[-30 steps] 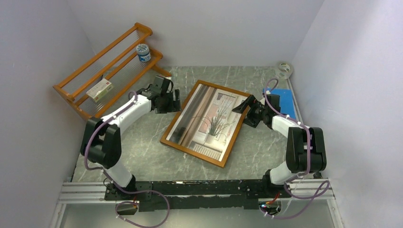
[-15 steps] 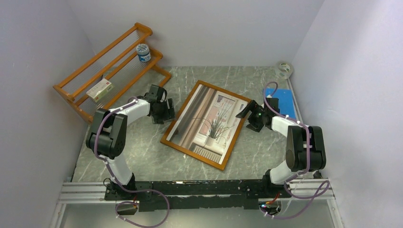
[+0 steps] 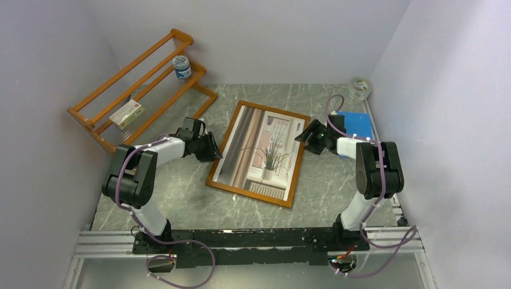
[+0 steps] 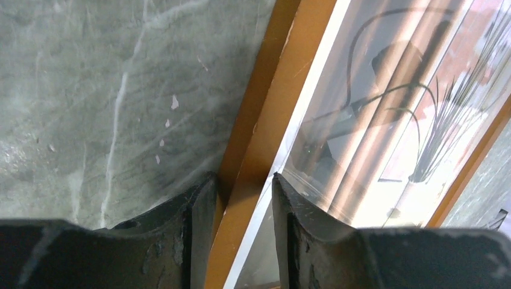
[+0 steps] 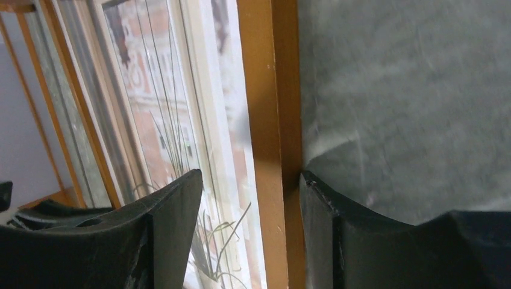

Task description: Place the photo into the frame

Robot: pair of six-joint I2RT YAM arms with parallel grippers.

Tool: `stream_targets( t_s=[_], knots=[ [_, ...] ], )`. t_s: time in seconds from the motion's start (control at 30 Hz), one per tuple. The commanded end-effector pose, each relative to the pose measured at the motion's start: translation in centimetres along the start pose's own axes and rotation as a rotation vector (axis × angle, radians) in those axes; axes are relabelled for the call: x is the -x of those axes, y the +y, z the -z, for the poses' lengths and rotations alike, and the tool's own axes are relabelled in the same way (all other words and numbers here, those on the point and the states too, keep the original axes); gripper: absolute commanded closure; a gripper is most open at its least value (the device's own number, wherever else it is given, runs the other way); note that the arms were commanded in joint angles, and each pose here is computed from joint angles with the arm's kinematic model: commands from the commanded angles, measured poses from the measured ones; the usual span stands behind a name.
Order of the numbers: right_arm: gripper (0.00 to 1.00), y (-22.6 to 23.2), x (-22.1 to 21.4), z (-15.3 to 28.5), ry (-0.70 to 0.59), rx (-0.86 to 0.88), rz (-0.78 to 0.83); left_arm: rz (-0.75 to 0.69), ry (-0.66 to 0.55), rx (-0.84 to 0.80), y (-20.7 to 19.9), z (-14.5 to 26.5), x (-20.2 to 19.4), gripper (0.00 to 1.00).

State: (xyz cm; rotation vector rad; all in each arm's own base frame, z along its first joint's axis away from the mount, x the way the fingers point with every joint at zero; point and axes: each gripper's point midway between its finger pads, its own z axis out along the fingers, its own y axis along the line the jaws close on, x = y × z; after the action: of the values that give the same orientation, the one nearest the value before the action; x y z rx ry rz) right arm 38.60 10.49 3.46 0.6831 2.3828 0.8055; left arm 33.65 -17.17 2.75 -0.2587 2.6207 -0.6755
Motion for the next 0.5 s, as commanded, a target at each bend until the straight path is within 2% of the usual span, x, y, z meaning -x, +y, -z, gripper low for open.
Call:
stream_targets(
  t_s=[0.0, 0.07, 0.23, 0.27, 0.33, 0.4, 0.47],
  knots=[
    [0.38, 4.6, 1.8, -1.1, -0.029, 0.119, 0.059, 0.016, 0.083, -0.084, -1.8, 0.9, -2.5, 0.57],
    [0.37, 5.2, 2.8, -1.0, -0.057, 0.099, 0.081, 0.024, 0.077, -0.037, -1.4, 1.5, -2.3, 0.54],
    [0.24, 5.1, 6.0, 2.2, -0.192, -0.053, 0.128, 0.015, -0.008, 0.053, -1.2, 4.2, 0.0, 0.33],
    [0.20, 4.8, 6.3, 3.2, -0.218, -0.095, 0.133, 0.012, -0.030, 0.063, -1.4, 5.0, 0.4, 0.29],
    [0.03, 4.6, 7.3, 6.3, -0.296, -0.162, 0.144, 0.004, -0.079, 0.078, -1.8, 6.6, 1.5, 0.20],
    [0.01, 4.1, 7.6, 9.2, -0.360, -0.220, 0.154, -0.009, -0.128, 0.084, -2.3, 8.5, 2.4, 0.10],
    [0.01, 3.6, 7.5, 12.3, -0.418, -0.266, 0.151, -0.031, -0.188, 0.073, -3.1, 10.9, 3.2, 0.07]
  ],
)
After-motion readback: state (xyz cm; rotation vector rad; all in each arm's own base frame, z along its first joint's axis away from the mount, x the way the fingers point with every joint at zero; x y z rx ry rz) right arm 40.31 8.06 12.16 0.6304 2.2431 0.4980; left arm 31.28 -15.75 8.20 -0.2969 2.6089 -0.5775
